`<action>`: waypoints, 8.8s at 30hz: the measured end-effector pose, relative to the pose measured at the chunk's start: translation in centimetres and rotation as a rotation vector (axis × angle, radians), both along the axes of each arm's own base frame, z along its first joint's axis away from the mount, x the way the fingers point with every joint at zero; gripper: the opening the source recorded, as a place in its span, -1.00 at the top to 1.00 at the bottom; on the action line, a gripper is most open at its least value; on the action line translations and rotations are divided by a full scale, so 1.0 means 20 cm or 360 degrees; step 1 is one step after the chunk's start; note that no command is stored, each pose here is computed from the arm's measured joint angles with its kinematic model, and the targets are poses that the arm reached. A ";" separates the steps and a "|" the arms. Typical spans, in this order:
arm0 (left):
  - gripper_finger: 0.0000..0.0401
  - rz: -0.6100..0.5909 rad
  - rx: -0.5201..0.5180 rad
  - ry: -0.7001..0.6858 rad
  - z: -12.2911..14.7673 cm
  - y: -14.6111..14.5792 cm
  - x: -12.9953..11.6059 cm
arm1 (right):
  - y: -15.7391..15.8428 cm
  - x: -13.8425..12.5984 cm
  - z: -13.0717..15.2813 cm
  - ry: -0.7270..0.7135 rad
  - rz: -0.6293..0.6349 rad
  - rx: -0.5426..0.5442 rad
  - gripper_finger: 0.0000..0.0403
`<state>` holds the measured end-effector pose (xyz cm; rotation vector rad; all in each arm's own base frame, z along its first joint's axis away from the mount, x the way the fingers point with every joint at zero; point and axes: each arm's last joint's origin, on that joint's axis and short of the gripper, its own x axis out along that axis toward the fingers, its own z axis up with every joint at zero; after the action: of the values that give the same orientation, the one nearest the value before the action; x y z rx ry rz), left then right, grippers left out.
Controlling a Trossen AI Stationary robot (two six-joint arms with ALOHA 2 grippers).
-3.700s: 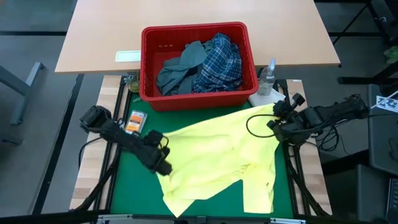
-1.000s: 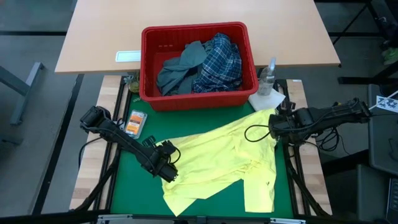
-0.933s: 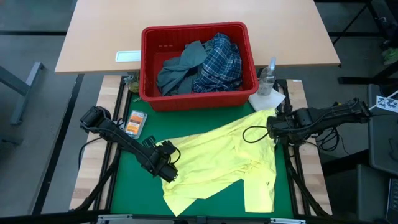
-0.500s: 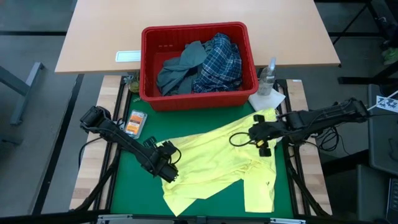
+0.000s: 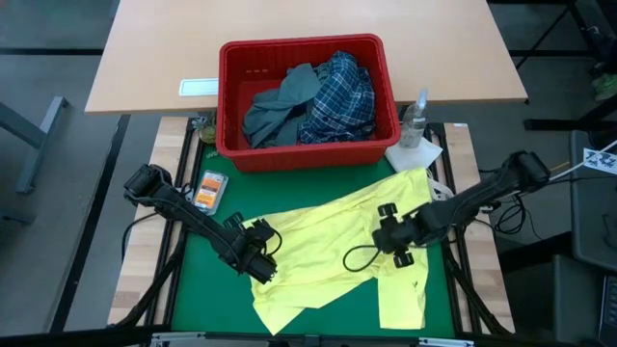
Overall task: Fold Laundry from Bin
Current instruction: Fold the yellow shirt
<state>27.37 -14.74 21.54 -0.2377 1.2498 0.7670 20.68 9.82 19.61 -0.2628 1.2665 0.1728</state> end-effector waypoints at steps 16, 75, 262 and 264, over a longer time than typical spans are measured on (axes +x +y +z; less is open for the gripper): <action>1.00 0.0000 -0.0003 -0.0005 0.00 0.00 0.00 | 0.06 -0.02 -0.10 0.0219 0.0045 -0.0139 0.11; 1.00 -0.0002 -0.0095 -0.0073 0.12 0.02 -0.05 | 0.11 -0.03 0.43 0.0447 0.0069 -0.0144 0.99; 0.09 0.0010 -0.0332 -0.0114 -0.35 -0.11 -0.28 | -0.29 0.02 -0.22 0.0353 0.0014 -0.0024 0.48; 0.09 0.0062 -0.0316 -0.0154 -0.37 -0.10 -0.29 | -0.29 0.02 -0.22 0.0352 0.0014 -0.0024 0.48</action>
<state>21.65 -16.69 14.21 -0.4569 1.2328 0.6566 21.10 4.06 15.25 -0.2676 1.4867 0.2042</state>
